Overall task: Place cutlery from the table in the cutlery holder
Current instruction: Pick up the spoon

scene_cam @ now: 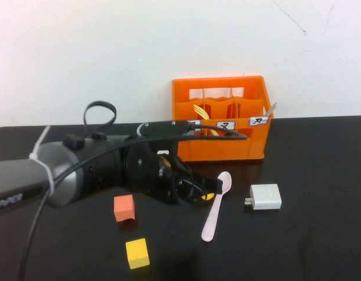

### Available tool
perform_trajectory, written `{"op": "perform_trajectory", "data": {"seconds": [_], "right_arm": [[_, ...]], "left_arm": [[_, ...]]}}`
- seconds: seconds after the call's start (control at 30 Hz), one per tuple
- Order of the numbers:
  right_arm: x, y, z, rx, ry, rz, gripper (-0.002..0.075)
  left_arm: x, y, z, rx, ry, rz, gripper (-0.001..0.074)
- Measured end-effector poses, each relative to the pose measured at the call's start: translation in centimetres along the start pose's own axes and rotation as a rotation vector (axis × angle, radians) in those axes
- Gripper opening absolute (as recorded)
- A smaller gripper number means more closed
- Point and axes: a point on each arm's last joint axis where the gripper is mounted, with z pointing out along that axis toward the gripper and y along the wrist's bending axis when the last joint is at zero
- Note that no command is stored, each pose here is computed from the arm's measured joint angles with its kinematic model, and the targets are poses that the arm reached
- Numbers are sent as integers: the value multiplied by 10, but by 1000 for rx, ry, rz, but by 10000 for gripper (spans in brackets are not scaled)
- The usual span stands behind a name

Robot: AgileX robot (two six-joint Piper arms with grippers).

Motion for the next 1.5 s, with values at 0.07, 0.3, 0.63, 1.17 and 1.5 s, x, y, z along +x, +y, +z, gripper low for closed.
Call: {"op": "perform_trajectory", "data": {"seconds": [0.07, 0.3, 0.63, 1.17, 1.5], "right_arm": [[-1, 1, 6, -9, 41, -10, -2], [-2, 8, 35, -62, 219, -43, -2], [-2, 13, 48, -94, 293, -69, -2], [-2, 13, 48, -96, 287, -77, -2], [-2, 13, 49, -97, 283, -76, -2]], "left_arm": [[2, 3, 8, -8, 2, 20, -1], [8, 10, 32, -27, 32, 11, 18], [-7, 2, 72, -11, 150, 91, 368], [-13, 2, 117, -26, 224, 158, 390], [2, -21, 126, -108, 203, 335, 317]]}}
